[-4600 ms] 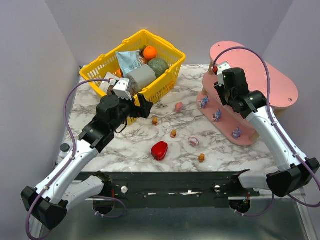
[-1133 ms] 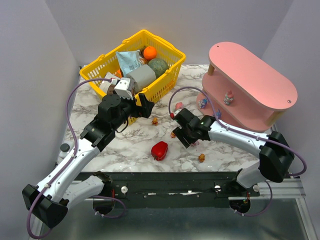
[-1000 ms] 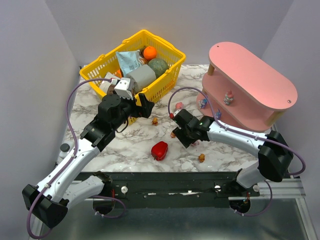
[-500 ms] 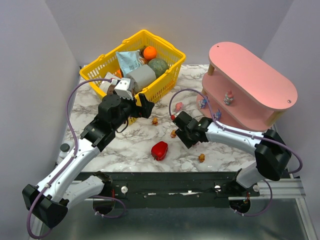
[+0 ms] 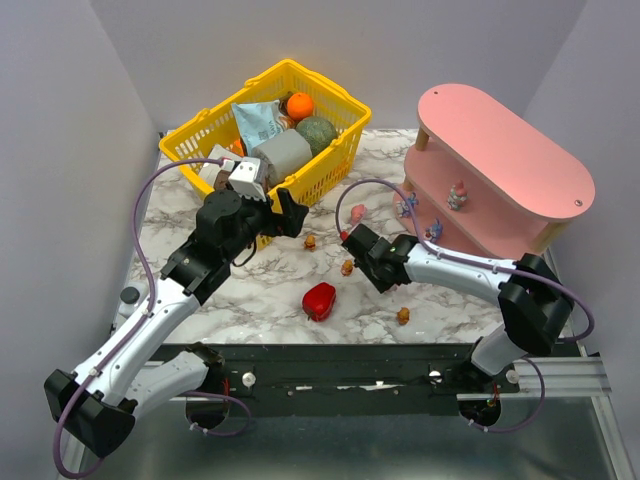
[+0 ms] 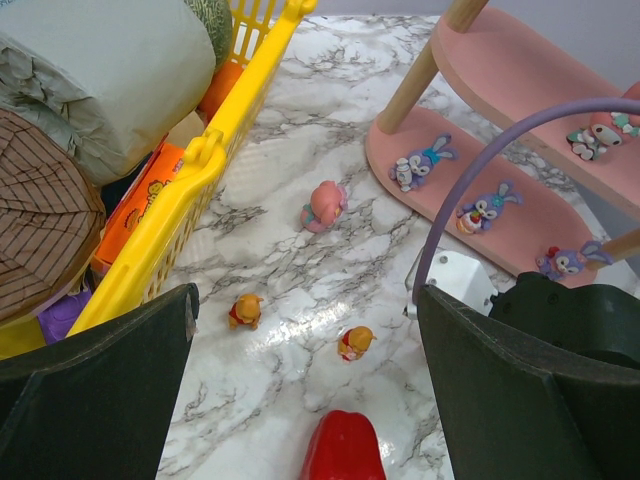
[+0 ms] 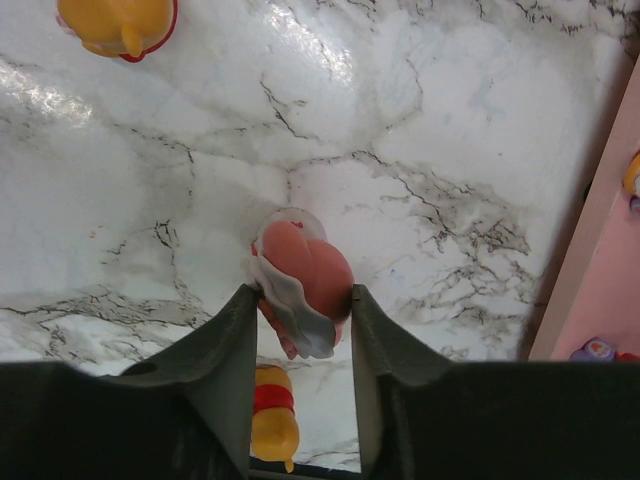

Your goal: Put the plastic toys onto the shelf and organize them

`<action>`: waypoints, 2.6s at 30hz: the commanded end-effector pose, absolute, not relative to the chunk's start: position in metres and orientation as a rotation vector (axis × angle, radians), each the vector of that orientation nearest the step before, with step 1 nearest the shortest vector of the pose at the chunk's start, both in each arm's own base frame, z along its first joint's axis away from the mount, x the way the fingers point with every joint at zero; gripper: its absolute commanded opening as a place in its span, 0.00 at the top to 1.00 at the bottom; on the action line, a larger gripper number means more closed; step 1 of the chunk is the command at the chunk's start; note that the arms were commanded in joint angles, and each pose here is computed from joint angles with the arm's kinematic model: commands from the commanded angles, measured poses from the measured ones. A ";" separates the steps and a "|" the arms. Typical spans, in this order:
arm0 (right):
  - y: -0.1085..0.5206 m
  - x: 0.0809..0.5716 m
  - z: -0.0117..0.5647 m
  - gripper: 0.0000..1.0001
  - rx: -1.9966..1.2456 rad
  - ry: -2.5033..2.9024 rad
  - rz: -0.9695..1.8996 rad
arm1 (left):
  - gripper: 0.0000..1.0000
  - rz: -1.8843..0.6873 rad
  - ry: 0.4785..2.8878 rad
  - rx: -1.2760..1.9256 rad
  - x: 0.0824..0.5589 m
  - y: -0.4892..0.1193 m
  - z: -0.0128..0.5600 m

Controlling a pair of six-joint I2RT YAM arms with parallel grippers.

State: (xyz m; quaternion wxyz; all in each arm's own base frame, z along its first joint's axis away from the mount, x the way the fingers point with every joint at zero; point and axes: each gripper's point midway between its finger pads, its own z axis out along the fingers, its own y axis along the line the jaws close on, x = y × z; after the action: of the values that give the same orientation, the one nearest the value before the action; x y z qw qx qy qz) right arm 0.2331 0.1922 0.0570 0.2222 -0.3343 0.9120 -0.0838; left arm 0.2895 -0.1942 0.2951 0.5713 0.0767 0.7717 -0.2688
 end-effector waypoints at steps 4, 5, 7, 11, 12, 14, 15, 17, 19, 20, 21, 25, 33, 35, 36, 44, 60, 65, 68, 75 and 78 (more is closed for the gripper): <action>0.192 0.244 0.083 0.80 -0.895 2.482 -0.286 | 0.01 -0.629 1.782 0.179 0.288 -0.190 0.300; 0.190 0.247 0.089 0.80 -0.891 2.476 -0.293 | 0.01 -0.629 1.784 0.182 0.288 -0.190 0.300; 0.179 0.254 0.109 0.82 -0.865 2.457 -0.311 | 0.01 -0.629 1.779 0.183 0.288 -0.190 0.302; 0.165 0.271 0.166 0.83 -0.799 2.393 -0.284 | 0.01 -0.631 1.777 0.186 0.288 -0.191 0.302; 0.161 0.274 0.176 0.83 -0.785 2.383 -0.285 | 0.01 -0.633 1.776 0.187 0.288 -0.191 0.303; 0.148 0.276 0.196 0.84 -0.787 2.375 -0.284 | 0.01 -0.635 1.773 0.186 0.288 -0.191 0.303; 0.146 0.279 0.210 0.85 -0.769 2.355 -0.276 | 0.01 -0.638 1.772 0.185 0.288 -0.192 0.303; 0.133 0.278 0.225 0.85 -0.762 2.354 -0.291 | 0.01 -0.640 1.769 0.186 0.289 -0.192 0.304; 0.120 0.279 0.239 0.86 -0.748 2.357 -0.303 | 0.01 -0.643 1.767 0.191 0.288 -0.193 0.304; 0.115 0.277 0.244 0.86 -0.745 2.354 -0.303 | 0.01 -0.642 1.766 0.189 0.289 -0.193 0.305; 0.110 0.276 0.248 0.86 -0.741 2.356 -0.312 | 0.01 -0.642 1.768 0.192 0.289 -0.193 0.304; 0.090 0.267 0.260 0.87 -0.766 2.354 -0.339 | 0.01 -0.642 1.770 0.195 0.290 -0.194 0.302; 0.070 0.249 0.274 0.88 -0.812 2.295 -0.351 | 0.01 -0.674 1.773 0.218 0.289 -0.201 0.300; 0.063 0.242 0.280 0.88 -0.822 2.266 -0.347 | 0.01 -0.672 1.773 0.220 0.290 -0.201 0.300; 0.060 0.239 0.277 0.88 -0.831 2.270 -0.356 | 0.01 -0.673 1.774 0.224 0.290 -0.201 0.299; 0.022 0.227 0.270 0.89 -0.822 2.235 -0.489 | 0.01 -0.687 1.767 0.231 0.290 -0.204 0.301; -0.010 0.241 0.279 0.88 -0.845 2.177 -0.705 | 0.01 -0.686 1.769 0.227 0.290 -0.202 0.298; -0.012 0.242 0.275 0.80 -0.832 2.177 -0.695 | 0.01 -0.687 1.770 0.234 0.290 -0.203 0.297; -0.011 0.241 0.275 0.78 -0.832 2.174 -0.683 | 0.01 -0.688 1.771 0.237 0.290 -0.204 0.296; -0.010 0.241 0.268 0.75 -0.848 2.186 -0.670 | 0.01 -0.686 1.779 0.235 0.291 -0.203 0.293; -0.010 0.241 0.266 0.74 -0.851 2.190 -0.674 | 0.01 -0.685 1.779 0.234 0.291 -0.203 0.293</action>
State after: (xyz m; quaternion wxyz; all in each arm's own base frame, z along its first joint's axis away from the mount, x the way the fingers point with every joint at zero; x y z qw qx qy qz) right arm 0.2396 -0.0083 0.2654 0.3336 -0.3281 0.8462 -0.2551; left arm 0.2901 -0.2017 0.2928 0.5704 0.0917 0.7634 -0.2887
